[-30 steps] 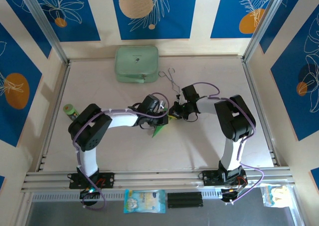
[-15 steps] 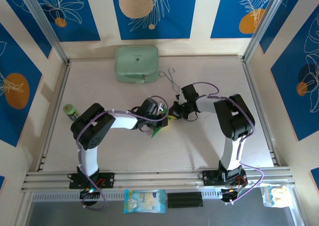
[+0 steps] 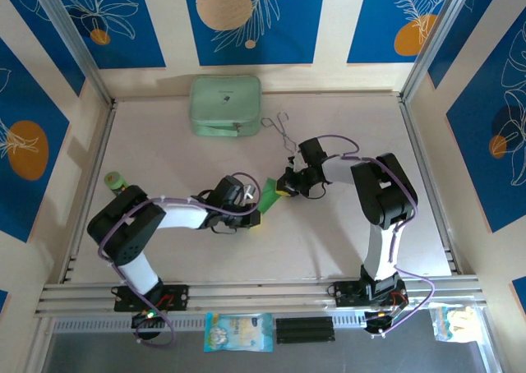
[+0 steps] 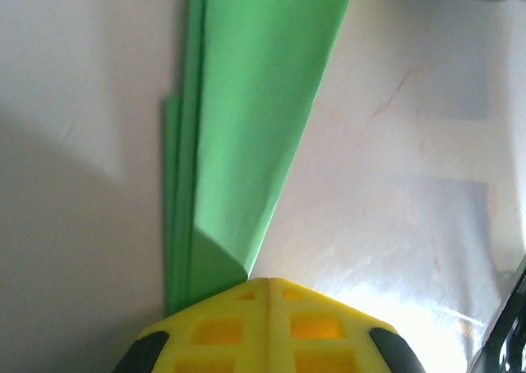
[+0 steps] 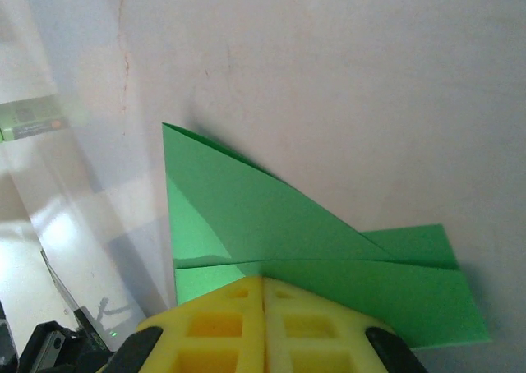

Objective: Fold a paper plane with a square sheet of paper (pick it up from the middle)
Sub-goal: Fold the wing for the fifth time at the center of the table.

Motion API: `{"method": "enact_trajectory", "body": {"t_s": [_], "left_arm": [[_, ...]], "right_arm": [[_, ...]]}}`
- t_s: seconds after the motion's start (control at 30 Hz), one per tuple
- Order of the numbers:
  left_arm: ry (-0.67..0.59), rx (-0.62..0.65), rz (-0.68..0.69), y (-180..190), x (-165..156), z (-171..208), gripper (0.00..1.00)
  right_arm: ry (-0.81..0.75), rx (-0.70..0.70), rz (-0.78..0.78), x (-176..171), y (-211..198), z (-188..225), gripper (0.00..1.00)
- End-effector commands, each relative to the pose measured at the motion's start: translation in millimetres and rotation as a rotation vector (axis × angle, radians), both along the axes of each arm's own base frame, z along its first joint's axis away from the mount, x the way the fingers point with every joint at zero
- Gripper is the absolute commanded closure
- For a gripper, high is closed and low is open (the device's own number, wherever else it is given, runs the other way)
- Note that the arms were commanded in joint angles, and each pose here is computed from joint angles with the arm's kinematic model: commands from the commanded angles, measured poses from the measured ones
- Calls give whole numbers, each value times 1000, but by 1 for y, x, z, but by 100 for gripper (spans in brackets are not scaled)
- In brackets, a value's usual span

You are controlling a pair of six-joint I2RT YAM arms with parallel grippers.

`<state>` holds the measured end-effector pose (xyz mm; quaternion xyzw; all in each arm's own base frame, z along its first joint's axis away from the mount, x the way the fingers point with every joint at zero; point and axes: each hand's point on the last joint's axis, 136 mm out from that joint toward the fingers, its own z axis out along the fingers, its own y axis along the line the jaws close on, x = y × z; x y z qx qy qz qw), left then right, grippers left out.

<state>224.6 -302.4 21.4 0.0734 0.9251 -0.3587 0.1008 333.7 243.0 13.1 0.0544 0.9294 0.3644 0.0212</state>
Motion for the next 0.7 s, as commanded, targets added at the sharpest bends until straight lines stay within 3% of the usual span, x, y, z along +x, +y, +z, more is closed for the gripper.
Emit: {"method": "enact_trajectory", "body": {"t_s": [0.0,0.17,0.33,0.5,0.6,0.67], "left_arm": [[72,116,-38,29,-30,-11,96],[-12,108,-5,35,-20,15,93],[-103,76,71,39,8,51,79],[-145,64,169,60,36,67,48],[-170,111,233,82,49,67,25],[-193,150,282,100,59,67,17]], "right_arm": [[86,-208,-42,-12,-37,-48,92],[-15,-132,28,2,-14,-6,91],[-119,-104,88,2,9,55,81],[-88,-244,36,-11,3,70,60],[-31,-342,-12,-23,-1,68,52],[9,-406,-53,-29,-3,66,50]]}}
